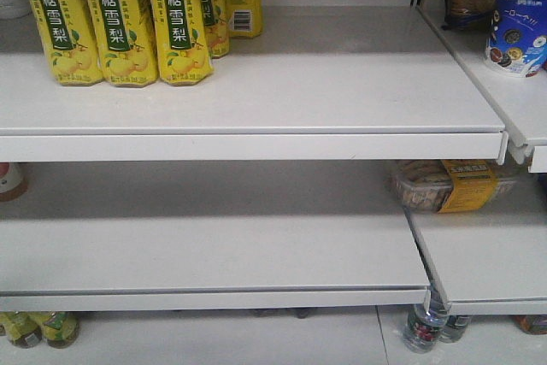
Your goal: Place coke in basket with both arms
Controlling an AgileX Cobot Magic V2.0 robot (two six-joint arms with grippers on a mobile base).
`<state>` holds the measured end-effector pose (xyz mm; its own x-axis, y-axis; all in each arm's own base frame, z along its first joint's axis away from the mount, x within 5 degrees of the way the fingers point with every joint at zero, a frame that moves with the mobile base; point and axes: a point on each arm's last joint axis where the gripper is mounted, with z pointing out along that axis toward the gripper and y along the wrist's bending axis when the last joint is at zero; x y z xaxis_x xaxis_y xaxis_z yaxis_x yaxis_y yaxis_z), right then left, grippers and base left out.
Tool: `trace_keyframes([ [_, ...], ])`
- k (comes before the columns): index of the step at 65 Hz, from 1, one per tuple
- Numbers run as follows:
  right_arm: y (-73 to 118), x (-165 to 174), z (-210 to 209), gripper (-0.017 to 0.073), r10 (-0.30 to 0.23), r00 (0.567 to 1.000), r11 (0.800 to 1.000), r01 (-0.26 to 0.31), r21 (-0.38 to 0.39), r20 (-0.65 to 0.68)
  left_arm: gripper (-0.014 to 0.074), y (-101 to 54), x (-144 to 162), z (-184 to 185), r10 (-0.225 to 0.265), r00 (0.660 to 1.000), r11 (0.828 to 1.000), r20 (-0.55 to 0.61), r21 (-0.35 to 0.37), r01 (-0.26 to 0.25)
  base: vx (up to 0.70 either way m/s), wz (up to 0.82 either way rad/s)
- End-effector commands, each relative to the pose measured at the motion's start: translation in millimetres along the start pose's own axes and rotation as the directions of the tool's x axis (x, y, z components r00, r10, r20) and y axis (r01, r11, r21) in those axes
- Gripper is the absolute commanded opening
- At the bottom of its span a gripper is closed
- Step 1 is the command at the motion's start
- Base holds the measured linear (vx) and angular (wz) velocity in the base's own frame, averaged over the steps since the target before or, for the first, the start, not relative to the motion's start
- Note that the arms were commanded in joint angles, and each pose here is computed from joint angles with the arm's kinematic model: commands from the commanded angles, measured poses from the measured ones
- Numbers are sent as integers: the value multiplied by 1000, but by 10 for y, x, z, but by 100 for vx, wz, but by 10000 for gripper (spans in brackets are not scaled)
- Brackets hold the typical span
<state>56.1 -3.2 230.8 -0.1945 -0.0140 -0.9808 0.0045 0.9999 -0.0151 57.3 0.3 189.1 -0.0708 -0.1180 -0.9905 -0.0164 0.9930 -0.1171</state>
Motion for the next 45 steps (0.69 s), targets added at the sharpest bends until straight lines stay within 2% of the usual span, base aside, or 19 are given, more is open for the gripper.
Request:
trace_keyframes([
  [1,-3,-44,16,-9,20,987,999,-25,31,161,-6,-16,-154,-30,101,981,995,165,1,-102,0,0],
  [9,12,127,64,-9,2,969,999,-10,32,248,-6,-16,-154,-30,101,981,995,165,1,-102,0,0],
  [18,15,300,86,-9,-18,972,999,10,36,234,-6,-16,-154,-30,101,981,995,165,1,-102,0,0],
  [25,12,315,84,-9,-61,974,997,52,49,219,-6,-16,-154,-30,101,981,995,165,1,-102,0,0],
  [36,14,301,55,-9,-99,963,994,87,60,251,-6,-16,-154,-30,101,981,995,165,1,-102,0,0],
  [45,15,300,55,-9,-89,963,995,77,56,253,-6,-16,-154,-30,101,981,995,165,1,-102,0,0],
])
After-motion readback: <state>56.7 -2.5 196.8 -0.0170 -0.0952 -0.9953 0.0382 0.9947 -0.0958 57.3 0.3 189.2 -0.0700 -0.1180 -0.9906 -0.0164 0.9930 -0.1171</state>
